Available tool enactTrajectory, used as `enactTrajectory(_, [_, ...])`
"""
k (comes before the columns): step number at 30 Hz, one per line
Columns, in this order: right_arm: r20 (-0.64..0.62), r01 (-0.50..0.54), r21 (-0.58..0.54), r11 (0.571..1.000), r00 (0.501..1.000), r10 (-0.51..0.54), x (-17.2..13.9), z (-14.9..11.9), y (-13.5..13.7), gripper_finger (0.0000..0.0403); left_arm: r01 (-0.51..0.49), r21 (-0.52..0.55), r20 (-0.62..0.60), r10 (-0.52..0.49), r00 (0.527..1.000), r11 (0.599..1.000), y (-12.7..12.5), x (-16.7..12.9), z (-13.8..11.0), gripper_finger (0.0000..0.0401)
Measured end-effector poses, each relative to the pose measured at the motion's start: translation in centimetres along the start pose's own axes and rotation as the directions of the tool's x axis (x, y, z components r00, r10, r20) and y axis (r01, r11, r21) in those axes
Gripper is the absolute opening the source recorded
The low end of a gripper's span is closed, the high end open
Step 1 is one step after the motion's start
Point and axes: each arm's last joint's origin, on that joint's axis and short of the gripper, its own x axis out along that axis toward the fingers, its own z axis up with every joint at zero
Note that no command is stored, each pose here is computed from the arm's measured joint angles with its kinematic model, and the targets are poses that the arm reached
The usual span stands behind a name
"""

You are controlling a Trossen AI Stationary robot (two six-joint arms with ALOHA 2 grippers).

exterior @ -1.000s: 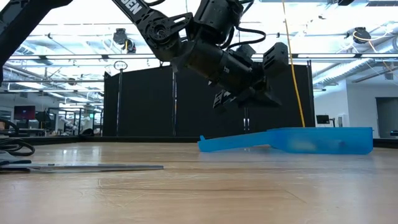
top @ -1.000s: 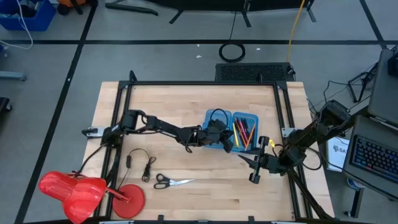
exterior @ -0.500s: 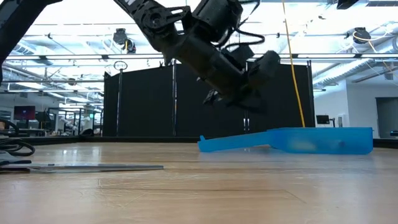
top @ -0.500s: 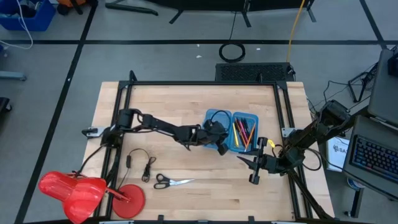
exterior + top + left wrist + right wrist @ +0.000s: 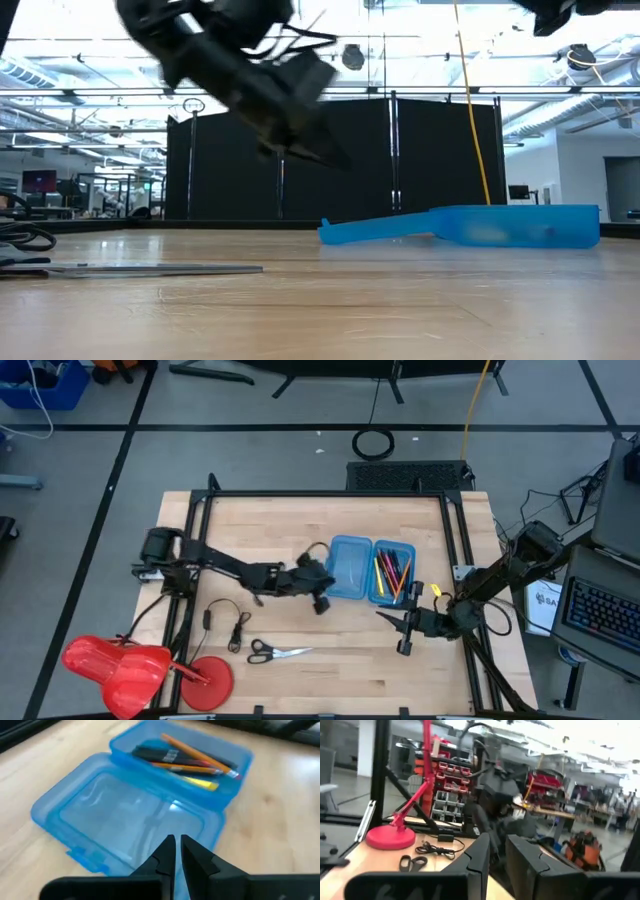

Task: Pick & place school supplies into a supply box
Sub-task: Put the black scissors into the blue supply box

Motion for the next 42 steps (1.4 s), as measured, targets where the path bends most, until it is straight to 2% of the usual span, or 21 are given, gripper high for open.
enactTrajectory(3, [-0.034, -0.007, 0.035, 0.999, 0.999, 0.008, 0.8, -0.8, -0.3, 0.0052, 0.088, -0.034, 0.072, -0.085, 0.994, 0.996, 0.9, -2.1, -1.1, 0.0030])
enactTrajectory(6, [-0.042, -0.114, 0.066, 0.991, 0.992, 0.116, 1.6, -1.5, -0.5, 0.0052, 0.140, -0.059, 0.129, -0.131, 0.983, 0.988, 1.5, -3.9, -2.4, 0.0030])
enactTrajectory(12, [-0.098, -0.235, 0.204, 0.950, 0.961, 0.258, 3.5, -3.1, -1.6, 0.0052, 0.166, -0.046, 0.112, -0.160, 0.981, 0.985, 2.4, -6.8, -4.9, 0.0031])
enactTrajectory(16, [-0.154, -0.257, 0.254, 0.932, 0.941, 0.302, 4.8, -4.0, -1.6, 0.0052, 0.189, -0.041, 0.104, -0.184, 0.977, 0.981, 2.4, -7.7, -6.3, 0.0031])
enactTrajectory(21, [-0.189, -0.338, 0.242, 0.910, 0.903, 0.386, 7.2, -4.4, 0.2, 0.0052, 0.262, -0.015, 0.137, -0.258, 0.956, 0.965, 2.2, -8.7, -8.0, 0.0031])
enactTrajectory(24, [-0.253, -0.340, 0.218, 0.915, 0.885, 0.390, 9.2, -4.7, 1.8, 0.0052, 0.272, -0.031, 0.199, -0.260, 0.945, 0.962, 2.3, -9.5, -8.6, 0.0031])
enactTrajectory(27, [-0.289, -0.362, 0.197, 0.911, 0.866, 0.407, 11.2, -5.0, 3.2, 0.0052, 0.268, -0.034, 0.206, -0.255, 0.945, 0.963, 2.8, -10.1, -9.4, 0.0031])
enactTrajectory(32, [-0.305, -0.418, 0.214, 0.883, 0.830, 0.467, 14.3, -5.5, 5.1, 0.0052, 0.273, -0.053, 0.197, -0.258, 0.946, 0.961, 3.6, -11.4, -10.2, 0.0031])
enactTrajectory(38, [-0.384, -0.444, 0.188, 0.876, 0.788, 0.482, 17.5, -6.0, 7.1, 0.0052, 0.294, -0.061, 0.239, -0.272, 0.932, 0.954, 4.2, -12.9, -10.5, 0.0031])
enactTrajectory(40, [-0.355, -0.453, 0.185, 0.872, 0.797, 0.489, 19.3, -5.9, 7.9, 0.0052, 0.298, -0.060, 0.243, -0.276, 0.930, 0.953, 4.7, -13.7, -10.8, 0.0031])
enactTrajectory(42, [-0.393, -0.468, 0.175, 0.866, 0.773, 0.497, 20.0, -6.1, 8.3, 0.0052, 0.319, -0.068, 0.273, -0.290, 0.917, 0.945, 4.7, -14.0, -10.6, 0.0031])
